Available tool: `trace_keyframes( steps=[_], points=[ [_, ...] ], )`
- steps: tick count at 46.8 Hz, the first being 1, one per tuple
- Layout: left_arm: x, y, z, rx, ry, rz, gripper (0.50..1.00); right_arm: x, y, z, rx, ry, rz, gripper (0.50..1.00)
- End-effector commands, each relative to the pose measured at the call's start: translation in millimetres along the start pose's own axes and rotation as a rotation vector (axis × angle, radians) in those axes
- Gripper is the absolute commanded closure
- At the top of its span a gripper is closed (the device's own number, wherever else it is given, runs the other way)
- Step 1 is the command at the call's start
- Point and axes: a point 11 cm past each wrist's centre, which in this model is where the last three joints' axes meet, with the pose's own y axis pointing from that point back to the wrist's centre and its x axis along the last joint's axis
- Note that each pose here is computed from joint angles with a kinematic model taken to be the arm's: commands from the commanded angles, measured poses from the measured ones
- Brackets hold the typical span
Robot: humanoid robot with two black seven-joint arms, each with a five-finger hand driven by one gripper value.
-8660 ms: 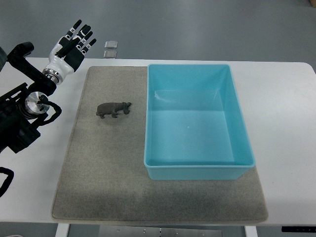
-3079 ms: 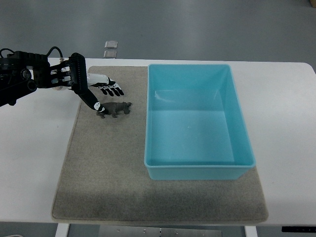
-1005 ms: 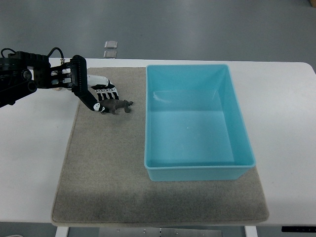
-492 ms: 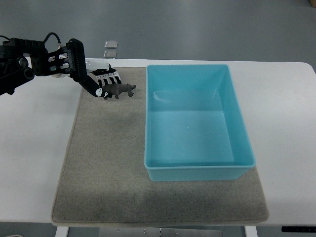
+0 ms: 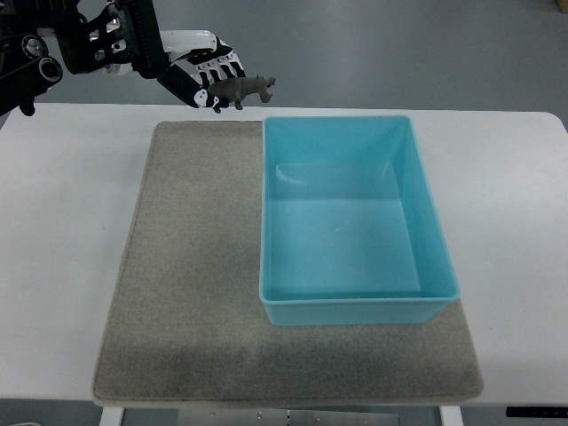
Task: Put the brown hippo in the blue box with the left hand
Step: 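Lift the hippo with the left hand and carry it over the box, then lower the hippo into the blue box and open the left hand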
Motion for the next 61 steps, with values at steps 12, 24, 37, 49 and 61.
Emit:
trace_keyframes(
  steps=[12,24,37,49,61],
  points=[
    [-32,-51,59,-0.133,-0.022,-0.083,1.000,0,0,0,0.000,0.000,-0.001,0.564],
    [-66,-79,94,-0.210,-0.035,-0.157,1.000,0,0,0,0.000,0.000,0.001,0.564],
    [-105,-101,114,-0.219,-0.064,-0.250,1.000,0,0,0,0.000,0.000,0.001,0.564],
    [-130,-107,115,-0.207,-0.094,-0.316,1.000,0,0,0,0.000,0.000,-0.001,0.564],
    [-161,-110,103,-0.186,-0.112,-0.369,1.000,0,0,0,0.000,0.000,-0.001,0.564]
  ],
)
